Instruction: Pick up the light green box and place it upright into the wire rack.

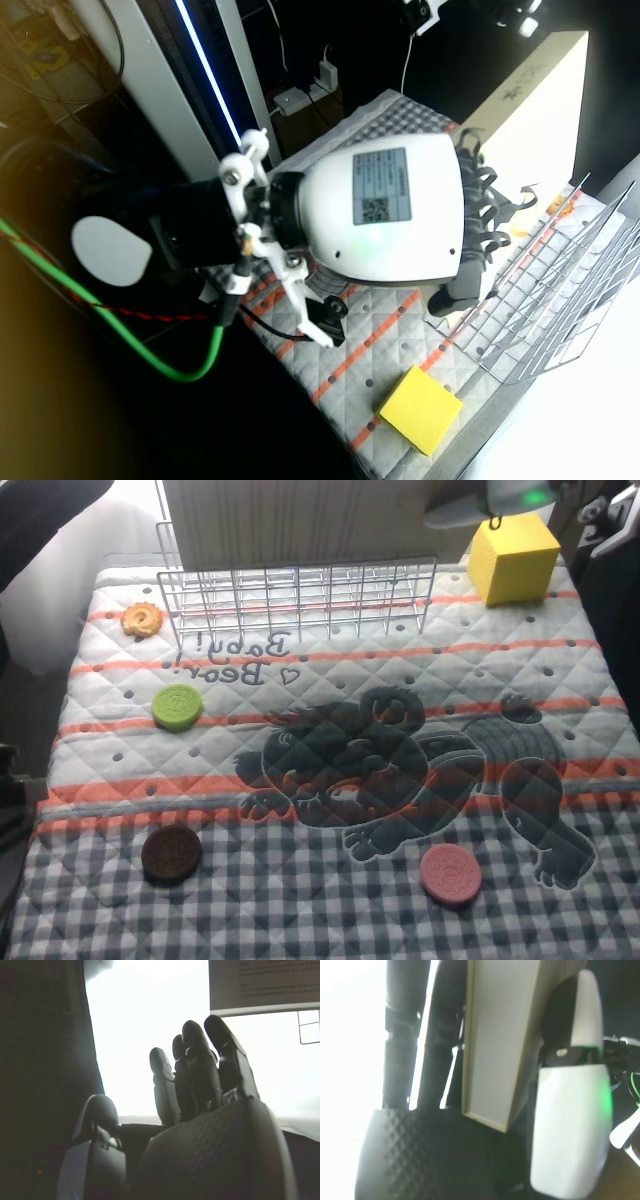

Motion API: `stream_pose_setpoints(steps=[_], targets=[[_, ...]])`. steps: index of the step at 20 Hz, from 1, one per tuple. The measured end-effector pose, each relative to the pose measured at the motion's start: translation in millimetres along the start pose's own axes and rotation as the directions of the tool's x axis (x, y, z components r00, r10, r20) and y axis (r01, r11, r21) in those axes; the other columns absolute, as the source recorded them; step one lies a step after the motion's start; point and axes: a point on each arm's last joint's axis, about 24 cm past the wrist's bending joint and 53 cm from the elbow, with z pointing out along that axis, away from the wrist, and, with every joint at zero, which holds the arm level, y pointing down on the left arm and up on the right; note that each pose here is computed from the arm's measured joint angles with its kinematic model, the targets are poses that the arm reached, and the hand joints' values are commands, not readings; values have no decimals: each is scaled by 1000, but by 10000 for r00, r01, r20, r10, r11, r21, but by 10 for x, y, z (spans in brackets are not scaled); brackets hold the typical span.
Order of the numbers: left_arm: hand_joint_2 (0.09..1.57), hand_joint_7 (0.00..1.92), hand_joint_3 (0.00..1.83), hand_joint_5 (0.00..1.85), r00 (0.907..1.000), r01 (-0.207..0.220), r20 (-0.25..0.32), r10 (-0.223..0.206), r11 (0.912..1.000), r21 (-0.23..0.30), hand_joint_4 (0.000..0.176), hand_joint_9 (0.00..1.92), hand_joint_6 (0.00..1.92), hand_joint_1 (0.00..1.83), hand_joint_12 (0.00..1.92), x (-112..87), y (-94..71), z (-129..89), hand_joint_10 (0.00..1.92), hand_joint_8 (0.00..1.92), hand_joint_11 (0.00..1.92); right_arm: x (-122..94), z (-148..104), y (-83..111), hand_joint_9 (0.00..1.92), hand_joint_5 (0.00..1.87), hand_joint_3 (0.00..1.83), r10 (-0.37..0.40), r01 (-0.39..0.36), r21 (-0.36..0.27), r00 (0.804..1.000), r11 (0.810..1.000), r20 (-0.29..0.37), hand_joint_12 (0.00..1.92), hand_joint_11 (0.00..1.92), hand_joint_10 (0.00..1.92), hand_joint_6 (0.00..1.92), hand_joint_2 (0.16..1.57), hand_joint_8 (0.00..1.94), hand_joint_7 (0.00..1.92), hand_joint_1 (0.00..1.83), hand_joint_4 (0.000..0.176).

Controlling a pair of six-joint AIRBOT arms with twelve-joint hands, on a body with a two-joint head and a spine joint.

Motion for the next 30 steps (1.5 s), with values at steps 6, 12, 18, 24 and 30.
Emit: stream_pose_setpoints(steps=[6, 12, 18, 24, 30], targets=[[1125, 430, 0, 535, 10000, -6, -6, 6, 10000, -3, 87, 497, 1, 449, 968, 0, 1, 0, 3, 1, 8, 103, 66, 11, 1619, 942, 2, 153, -153, -46, 9998, 9999, -87, 384, 1432, 0, 1024, 1137, 0, 1475, 1148, 0], [1116, 426, 0, 531, 10000, 12, 12, -12, 10000, -36, 97, 479, 1, 471, 970, -1, 11, 1, 0, 1, 5, 223, 93, -25, 893, 545, 0, 309, -308, 34, 9992, 9995, -241, 464, 667, 0, 125, 1132, 0, 895, 699, 0], [1108, 425, 0, 534, 9999, 133, 11, -133, 9999, -48, 90, 481, 3, 444, 986, 23, 50, 7, 1, 0, 1, 329, 52, -118, 88, 0, 0, 641, -634, 225, 9975, 9977, -281, 217, 0, 14, 0, 929, 8, 90, 307, 114], [1118, 397, 0, 490, 9986, 317, 409, -342, 9976, 613, 85, 402, 0, 521, 994, -78, 7, 35, 0, 0, 35, 333, -437, -230, 0, 0, 0, 1559, -1560, 327, 9878, 9872, 43, 0, 0, 0, 0, 903, 0, 0, 424, 176], [1092, 408, 0, 515, 9982, 340, 441, -409, 9884, 1481, 83, 370, 8, 486, 974, -70, -152, -49, 2, 4, 0, 384, -1043, 102, 0, 0, 14, 2898, -2866, -651, 9560, 9558, 464, 0, 0, 0, 0, 939, 0, 0, 474, 176]])
